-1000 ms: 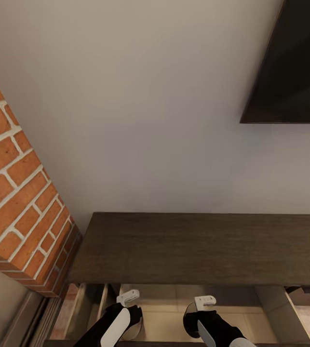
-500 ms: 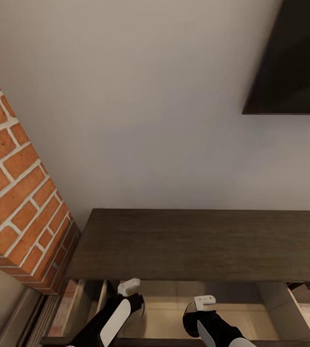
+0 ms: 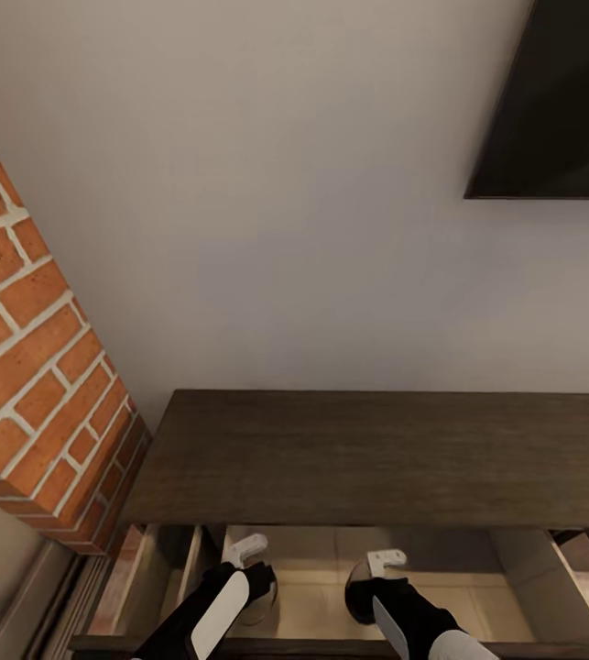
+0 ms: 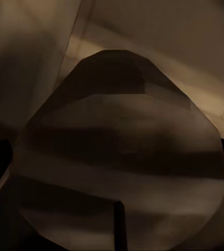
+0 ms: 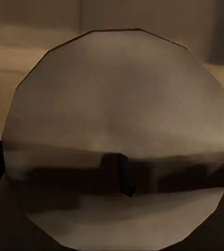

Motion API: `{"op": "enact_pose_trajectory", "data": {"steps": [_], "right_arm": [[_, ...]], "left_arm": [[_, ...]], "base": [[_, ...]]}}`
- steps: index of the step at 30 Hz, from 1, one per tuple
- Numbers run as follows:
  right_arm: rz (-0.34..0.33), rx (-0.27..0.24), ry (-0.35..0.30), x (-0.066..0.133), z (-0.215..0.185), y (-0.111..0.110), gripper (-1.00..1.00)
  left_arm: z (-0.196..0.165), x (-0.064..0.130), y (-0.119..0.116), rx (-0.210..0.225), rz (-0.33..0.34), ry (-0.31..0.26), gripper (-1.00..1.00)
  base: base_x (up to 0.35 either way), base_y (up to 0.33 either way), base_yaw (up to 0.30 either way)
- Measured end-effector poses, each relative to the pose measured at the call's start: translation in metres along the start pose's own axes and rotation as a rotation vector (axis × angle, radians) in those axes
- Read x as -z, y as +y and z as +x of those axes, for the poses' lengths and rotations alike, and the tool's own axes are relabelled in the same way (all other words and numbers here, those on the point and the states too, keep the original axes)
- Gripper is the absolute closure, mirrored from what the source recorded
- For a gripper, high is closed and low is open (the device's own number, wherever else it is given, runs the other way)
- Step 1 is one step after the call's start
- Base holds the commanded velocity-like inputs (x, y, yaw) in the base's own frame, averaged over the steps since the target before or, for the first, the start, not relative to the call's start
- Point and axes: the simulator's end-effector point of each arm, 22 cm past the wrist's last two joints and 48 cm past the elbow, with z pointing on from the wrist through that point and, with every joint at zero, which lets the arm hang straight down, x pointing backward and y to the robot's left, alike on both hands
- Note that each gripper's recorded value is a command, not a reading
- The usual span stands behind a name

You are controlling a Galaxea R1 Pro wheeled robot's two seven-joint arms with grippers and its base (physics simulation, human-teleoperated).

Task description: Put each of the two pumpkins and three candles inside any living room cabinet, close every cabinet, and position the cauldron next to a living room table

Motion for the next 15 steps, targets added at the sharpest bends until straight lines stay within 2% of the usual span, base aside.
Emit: {"op": "enact_pose_trajectory", "data": {"steps": [4,7,9,15], "right_arm": [[-0.006,-0.008,0.0,0.0,-0.003,0.001,1.0],[-0.006,-0.005,0.004,0.001,-0.011,0.002,1.0],[-0.004,0.0,-0.018,0.002,-0.021,0.002,1.0],[-0.005,-0.001,-0.031,0.002,-0.024,0.002,1.0]], "left_arm": [[-0.001,0.0,0.0,0.014,0.011,-0.01,1.0],[0.003,-0.001,0.001,0.031,0.02,0.004,1.0],[0.003,-0.001,0.001,0.049,0.026,0.013,1.0],[0.005,-0.001,0.002,0.086,0.037,0.034,1.0]], "base": [[0.0,0.0,0.0],[0.0,0.0,0.0],[0.0,0.0,0.0],[0.0,0.0,0.0]]}}
